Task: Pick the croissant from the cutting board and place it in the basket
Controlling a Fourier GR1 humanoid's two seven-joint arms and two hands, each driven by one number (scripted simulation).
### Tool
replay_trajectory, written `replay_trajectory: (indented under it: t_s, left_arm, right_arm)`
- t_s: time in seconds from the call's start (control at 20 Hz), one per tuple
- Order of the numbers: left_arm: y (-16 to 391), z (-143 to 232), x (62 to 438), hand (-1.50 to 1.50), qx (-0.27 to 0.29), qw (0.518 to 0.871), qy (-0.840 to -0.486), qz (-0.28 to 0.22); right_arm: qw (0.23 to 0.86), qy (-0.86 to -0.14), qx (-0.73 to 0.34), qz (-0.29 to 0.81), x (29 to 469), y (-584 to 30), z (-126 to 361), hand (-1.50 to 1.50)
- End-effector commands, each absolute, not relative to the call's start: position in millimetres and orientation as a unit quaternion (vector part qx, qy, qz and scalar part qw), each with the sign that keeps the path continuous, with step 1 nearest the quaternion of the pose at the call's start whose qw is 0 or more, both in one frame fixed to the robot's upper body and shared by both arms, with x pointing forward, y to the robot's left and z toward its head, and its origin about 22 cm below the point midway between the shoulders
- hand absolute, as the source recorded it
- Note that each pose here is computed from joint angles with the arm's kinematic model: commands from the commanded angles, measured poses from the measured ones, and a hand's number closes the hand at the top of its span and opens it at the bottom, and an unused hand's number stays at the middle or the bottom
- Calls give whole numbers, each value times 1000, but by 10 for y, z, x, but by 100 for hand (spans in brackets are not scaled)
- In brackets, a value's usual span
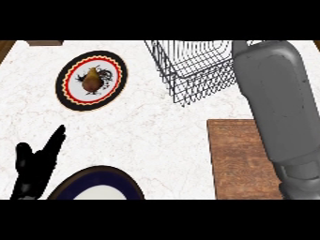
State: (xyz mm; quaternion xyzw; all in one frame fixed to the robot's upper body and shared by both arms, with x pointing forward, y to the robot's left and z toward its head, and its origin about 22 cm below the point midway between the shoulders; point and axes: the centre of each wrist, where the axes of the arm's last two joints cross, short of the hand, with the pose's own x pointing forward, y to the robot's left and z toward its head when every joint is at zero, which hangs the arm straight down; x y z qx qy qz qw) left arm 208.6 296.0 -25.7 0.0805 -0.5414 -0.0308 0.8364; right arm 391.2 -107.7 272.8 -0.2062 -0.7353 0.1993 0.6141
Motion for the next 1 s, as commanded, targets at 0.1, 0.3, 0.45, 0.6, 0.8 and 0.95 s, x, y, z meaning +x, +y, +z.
replay_trajectory:
  t_s: [0.1, 0.3, 0.45, 0.6, 0.8, 0.95]
  left_arm:
    - [2928, -522, 1904, 0, 70, 871, -485, -20]
    - [3060, -434, 1998, 0, 63, 868, -492, -20]
    - [2924, -458, 2038, 0, 73, 867, -492, -27]
    - [2868, -482, 2016, 0, 72, 870, -487, -20]
    - [2850, -477, 2006, 0, 66, 869, -489, -24]
    - [2925, -520, 2018, 0, 75, 868, -490, -27]
  right_arm:
    - [640, -731, -171, 163, 4204, -1292, 2401, 150]
    - [639, -732, -170, 164, 4292, -1313, 2194, 150]
    - [644, -726, -170, 172, 4341, -1331, 2043, 150]
    - [628, -692, -301, 188, 4411, -1579, 1904, 150]
    - [612, -688, -302, 249, 4472, -1793, 1894, -150]
    - [592, -701, -314, 244, 4529, -1926, 1973, -150]
